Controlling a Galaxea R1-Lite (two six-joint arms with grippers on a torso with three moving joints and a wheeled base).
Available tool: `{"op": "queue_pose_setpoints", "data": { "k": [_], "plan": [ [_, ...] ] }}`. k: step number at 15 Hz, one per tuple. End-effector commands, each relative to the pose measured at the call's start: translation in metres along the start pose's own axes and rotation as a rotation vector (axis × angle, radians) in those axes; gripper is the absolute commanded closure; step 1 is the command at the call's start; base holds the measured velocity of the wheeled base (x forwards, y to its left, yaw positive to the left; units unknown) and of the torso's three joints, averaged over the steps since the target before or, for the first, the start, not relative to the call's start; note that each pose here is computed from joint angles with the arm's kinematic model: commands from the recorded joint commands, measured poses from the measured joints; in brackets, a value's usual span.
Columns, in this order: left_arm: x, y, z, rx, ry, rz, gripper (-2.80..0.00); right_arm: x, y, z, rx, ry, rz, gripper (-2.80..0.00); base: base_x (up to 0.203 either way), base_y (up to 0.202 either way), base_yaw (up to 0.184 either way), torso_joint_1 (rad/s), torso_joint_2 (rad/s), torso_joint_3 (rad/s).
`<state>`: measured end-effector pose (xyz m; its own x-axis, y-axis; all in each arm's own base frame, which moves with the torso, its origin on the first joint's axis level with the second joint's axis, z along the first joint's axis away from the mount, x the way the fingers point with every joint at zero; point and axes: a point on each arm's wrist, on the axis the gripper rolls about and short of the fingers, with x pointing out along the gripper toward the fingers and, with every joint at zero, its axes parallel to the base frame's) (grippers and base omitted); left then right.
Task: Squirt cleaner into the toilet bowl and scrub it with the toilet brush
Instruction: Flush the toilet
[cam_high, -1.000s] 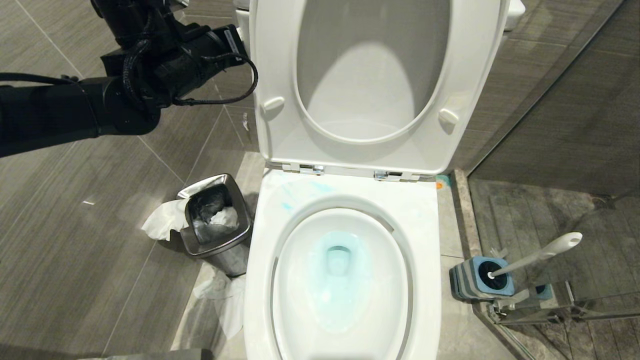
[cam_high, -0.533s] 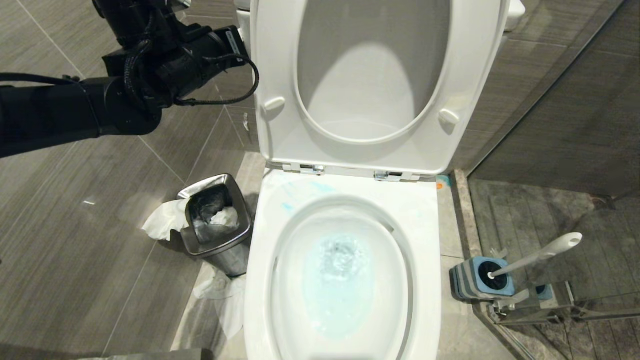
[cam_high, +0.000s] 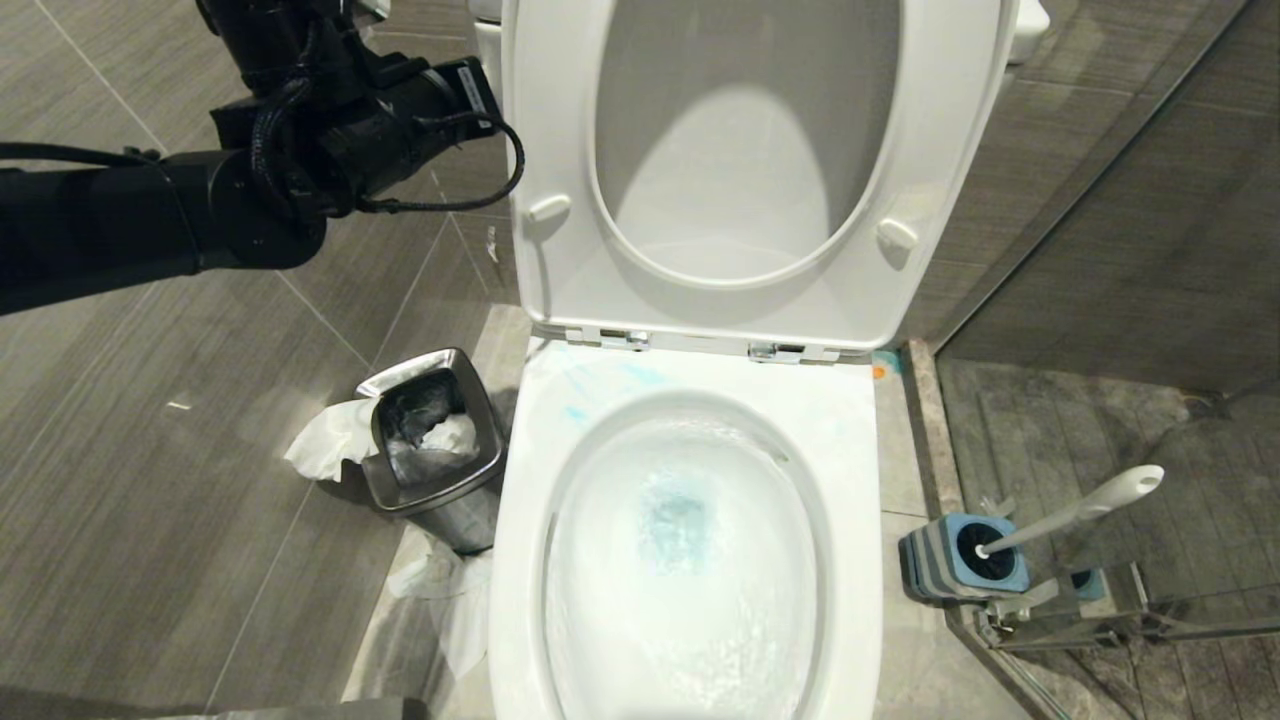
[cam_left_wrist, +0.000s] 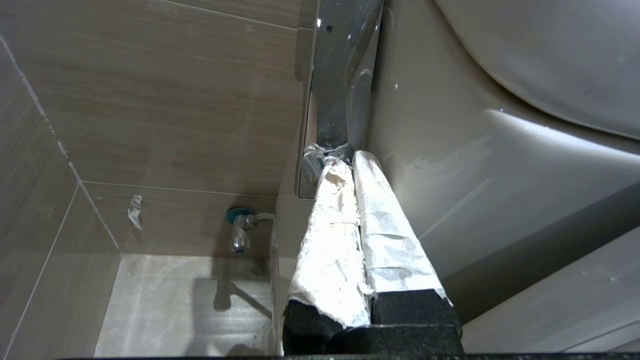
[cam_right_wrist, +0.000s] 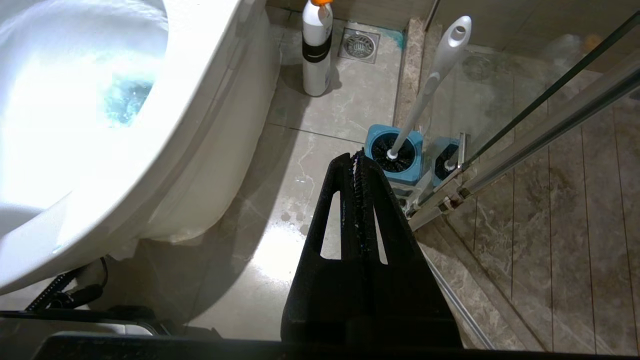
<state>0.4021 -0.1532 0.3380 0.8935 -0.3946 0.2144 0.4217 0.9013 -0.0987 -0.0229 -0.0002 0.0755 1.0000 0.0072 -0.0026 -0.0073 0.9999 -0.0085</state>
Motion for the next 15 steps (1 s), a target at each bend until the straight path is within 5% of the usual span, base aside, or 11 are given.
{"op": "queue_pose_setpoints", "data": {
  "k": [1, 9, 15],
  "plan": [
    [0.001, 0.0, -0.003, -0.001, 0.005, 0.001, 0.0, 0.0, 0.0, 0.0, -0.001, 0.002, 0.0, 0.0, 0.0, 0.0, 0.0, 0.0, 0.0, 0.0],
    [-0.005, 0.003, 0.009, -0.008, -0.015, 0.006, 0.0, 0.0, 0.0, 0.0, -0.001, 0.002, 0.0, 0.0, 0.0, 0.0, 0.0, 0.0, 0.0, 0.0],
    [-0.06, 0.018, 0.09, -0.008, -0.173, 0.034, 0.0, 0.0, 0.0, 0.0, -0.001, 0.002, 0.0, 0.0, 0.0, 0.0, 0.0, 0.0, 0.0, 0.0]
  ]
}}
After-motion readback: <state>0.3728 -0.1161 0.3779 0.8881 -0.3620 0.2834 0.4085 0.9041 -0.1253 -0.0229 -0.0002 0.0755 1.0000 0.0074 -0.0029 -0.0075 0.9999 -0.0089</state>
